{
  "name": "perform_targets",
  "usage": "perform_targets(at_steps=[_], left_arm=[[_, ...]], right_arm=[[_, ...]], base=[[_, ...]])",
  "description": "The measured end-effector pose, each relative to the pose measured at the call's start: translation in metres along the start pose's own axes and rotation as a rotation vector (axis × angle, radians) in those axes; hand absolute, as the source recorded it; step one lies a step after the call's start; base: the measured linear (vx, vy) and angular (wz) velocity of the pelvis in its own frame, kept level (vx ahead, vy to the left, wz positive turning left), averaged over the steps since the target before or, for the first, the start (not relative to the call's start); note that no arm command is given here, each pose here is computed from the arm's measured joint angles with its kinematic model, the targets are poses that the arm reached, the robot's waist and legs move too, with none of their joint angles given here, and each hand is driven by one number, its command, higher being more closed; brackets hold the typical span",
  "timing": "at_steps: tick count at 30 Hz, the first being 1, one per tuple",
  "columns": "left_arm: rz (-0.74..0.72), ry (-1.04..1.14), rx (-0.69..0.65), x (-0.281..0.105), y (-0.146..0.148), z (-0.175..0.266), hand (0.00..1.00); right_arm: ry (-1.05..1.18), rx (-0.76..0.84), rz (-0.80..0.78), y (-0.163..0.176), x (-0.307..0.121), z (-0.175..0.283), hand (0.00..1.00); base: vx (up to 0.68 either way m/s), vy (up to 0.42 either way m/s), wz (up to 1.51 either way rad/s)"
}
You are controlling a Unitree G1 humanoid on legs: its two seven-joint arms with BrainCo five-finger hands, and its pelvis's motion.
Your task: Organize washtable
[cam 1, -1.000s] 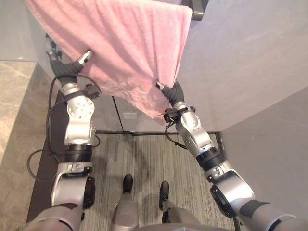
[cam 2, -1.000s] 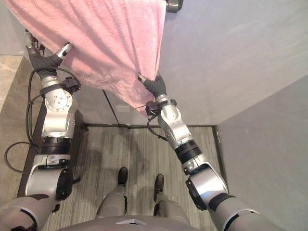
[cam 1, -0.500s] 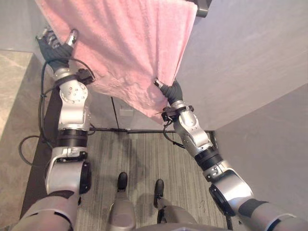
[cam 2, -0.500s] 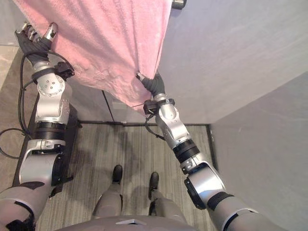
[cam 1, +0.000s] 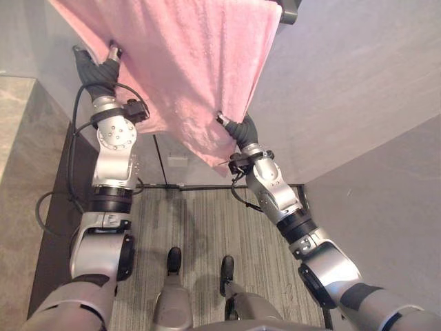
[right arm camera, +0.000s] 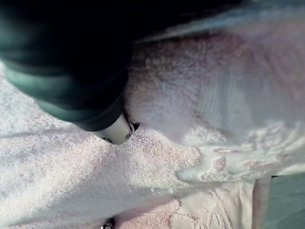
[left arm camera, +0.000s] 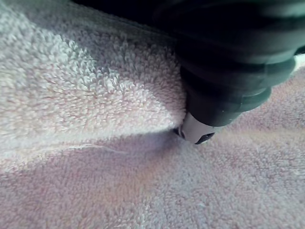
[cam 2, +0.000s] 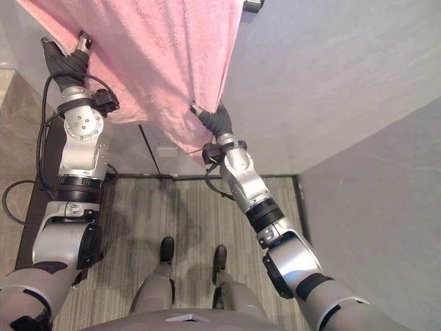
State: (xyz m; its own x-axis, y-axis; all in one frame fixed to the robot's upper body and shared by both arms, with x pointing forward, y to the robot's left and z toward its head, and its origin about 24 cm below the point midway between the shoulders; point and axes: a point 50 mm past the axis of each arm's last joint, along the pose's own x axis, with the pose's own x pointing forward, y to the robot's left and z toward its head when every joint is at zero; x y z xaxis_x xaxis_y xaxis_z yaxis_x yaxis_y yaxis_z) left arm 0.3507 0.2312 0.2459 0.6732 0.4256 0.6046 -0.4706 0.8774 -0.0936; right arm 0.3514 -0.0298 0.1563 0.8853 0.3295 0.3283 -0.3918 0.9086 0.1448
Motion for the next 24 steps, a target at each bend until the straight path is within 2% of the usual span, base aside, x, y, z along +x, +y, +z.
perform_targets(at_steps=[12,15,24], left_arm=[[-0.065,-0.023,0.058,-0.021,0.034,-0.011,1.00],[-0.104,-0.017,0.065,-0.024,0.034,-0.013,1.00],[-0.151,0.004,0.065,-0.024,0.033,-0.018,1.00]], right_arm=[[0.006,-0.093,-0.038,-0.019,0.009,0.010,1.00],[0.020,-0.149,-0.057,-0.033,0.017,0.016,1.00],[0.058,-0.148,-0.116,-0.047,0.031,0.024,1.00]], base=[[-0.01,0.003,0.03],[0.03,0.000,0.05],[0.00,0.000,0.01]])
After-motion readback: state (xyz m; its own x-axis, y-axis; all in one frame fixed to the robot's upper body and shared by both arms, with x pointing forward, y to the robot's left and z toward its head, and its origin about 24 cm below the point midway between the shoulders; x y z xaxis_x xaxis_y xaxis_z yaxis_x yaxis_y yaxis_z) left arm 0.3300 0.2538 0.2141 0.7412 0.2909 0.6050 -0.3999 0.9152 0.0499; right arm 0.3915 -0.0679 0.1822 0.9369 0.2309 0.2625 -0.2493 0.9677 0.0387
